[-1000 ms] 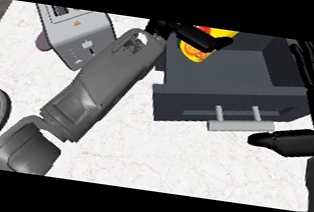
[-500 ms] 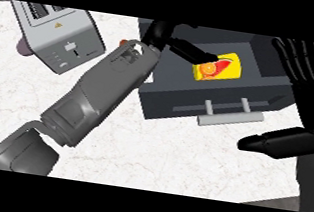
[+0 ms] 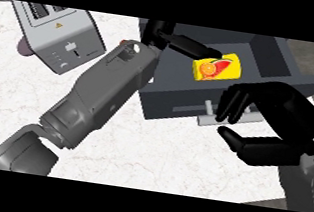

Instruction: Pick up the cup, place it into the drawer and close the drawer

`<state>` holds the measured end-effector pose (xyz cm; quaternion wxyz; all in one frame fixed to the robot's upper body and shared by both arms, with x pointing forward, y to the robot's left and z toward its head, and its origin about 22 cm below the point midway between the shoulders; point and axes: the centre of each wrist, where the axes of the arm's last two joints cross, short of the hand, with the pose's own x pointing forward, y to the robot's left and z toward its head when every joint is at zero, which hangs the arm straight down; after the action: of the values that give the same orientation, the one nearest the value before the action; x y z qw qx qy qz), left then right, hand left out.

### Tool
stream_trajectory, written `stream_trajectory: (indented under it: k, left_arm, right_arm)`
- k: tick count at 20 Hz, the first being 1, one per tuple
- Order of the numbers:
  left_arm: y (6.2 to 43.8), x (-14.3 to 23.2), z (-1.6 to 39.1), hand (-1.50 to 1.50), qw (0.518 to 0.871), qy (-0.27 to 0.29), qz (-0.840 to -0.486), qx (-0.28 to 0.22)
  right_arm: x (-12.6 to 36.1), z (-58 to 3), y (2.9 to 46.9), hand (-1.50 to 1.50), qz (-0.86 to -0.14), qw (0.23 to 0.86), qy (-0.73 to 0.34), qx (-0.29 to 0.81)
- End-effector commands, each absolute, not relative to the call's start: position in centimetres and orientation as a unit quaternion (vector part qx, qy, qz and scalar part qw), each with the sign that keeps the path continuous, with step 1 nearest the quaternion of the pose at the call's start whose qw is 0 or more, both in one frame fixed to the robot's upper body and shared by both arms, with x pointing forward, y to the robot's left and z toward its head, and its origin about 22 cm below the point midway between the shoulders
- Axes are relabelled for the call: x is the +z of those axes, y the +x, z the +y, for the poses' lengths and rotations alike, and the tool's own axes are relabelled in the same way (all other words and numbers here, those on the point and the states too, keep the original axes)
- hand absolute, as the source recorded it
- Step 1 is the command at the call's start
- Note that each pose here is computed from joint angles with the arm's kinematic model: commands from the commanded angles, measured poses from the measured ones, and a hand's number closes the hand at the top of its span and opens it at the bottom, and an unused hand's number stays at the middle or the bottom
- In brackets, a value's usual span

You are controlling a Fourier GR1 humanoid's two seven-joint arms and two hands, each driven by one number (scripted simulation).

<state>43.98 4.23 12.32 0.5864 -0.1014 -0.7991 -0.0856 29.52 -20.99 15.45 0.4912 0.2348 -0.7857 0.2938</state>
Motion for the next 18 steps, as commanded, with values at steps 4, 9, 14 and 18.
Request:
stream_trajectory:
  k: [4, 9, 14, 18]
  left_arm:
    - [44.0, 12.8, 4.0, -1.5, 0.566, -0.103, -0.818, -0.027]
    - [44.1, 13.0, 4.0, -1.5, 0.57, -0.092, -0.817, -0.003]
    - [43.8, 11.2, 5.0, -1.5, 0.562, -0.128, -0.817, 0.012]
    - [43.6, 10.1, 6.1, -1.5, 0.569, -0.138, -0.81, 0.012]
  right_arm:
    - [14.9, -21.1, 28.5, 1.5, -0.681, 0.53, 0.188, 0.468]
    - [14.6, -20.9, 27.9, -1.5, -0.676, 0.519, 0.049, 0.52]
    - [8.1, -20.7, 28.3, -1.5, -0.645, 0.567, -0.013, 0.513]
    - [3.6, -21.0, 30.3, -1.5, -0.602, 0.589, -0.033, 0.538]
